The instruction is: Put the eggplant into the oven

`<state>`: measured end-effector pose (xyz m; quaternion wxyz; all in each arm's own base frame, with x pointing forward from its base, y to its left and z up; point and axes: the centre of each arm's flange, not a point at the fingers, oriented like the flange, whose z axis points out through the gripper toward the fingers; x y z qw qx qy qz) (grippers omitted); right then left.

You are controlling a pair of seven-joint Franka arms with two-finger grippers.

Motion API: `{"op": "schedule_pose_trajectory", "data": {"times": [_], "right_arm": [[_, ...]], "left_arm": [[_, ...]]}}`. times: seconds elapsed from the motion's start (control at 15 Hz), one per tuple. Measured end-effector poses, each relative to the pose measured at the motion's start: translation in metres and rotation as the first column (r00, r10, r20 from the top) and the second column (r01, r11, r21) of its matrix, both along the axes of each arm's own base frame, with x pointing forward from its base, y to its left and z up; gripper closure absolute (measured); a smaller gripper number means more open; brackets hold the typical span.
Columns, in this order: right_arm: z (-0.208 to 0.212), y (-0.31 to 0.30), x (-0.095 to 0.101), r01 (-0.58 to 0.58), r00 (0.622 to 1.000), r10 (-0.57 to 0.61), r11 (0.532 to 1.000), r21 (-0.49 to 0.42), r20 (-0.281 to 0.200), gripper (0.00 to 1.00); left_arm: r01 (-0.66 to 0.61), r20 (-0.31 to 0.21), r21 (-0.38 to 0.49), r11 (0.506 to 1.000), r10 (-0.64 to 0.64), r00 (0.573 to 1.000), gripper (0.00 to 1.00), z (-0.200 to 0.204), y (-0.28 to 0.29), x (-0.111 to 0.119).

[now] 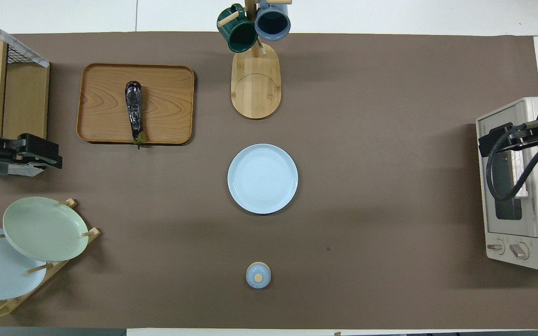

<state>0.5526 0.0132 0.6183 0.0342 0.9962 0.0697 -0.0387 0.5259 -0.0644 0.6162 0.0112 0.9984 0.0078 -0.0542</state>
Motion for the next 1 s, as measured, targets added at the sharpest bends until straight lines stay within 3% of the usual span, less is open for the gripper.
{"op": "schedule_pose_trajectory", "data": {"times": [0.4,0.67,0.87,1.0], "right_arm": [[0.0,0.0,0.0,0.0,1.0,0.0,1.0,0.0,0.0,0.0],[0.001,0.001,0.003,-0.004,1.0,0.004,1.0,0.001,0.025,0.0],[-0.002,0.001,0.006,-0.012,0.999,0.012,1.0,0.002,0.046,0.11],[-0.013,0.0,0.008,-0.039,0.997,0.039,0.999,0.003,0.061,0.33]], "left_arm": [[0.001,0.001,0.0,1.0,-0.001,1.0,0.0,0.0,0.0,0.0],[0.005,0.015,-0.002,1.0,-0.005,1.0,0.0,0.001,-0.001,0.002],[0.003,0.057,-0.007,1.0,-0.003,0.998,0.0,0.002,-0.002,0.007],[0.003,0.068,-0.008,1.0,-0.003,0.998,0.0,-0.001,-0.002,0.01]]}}
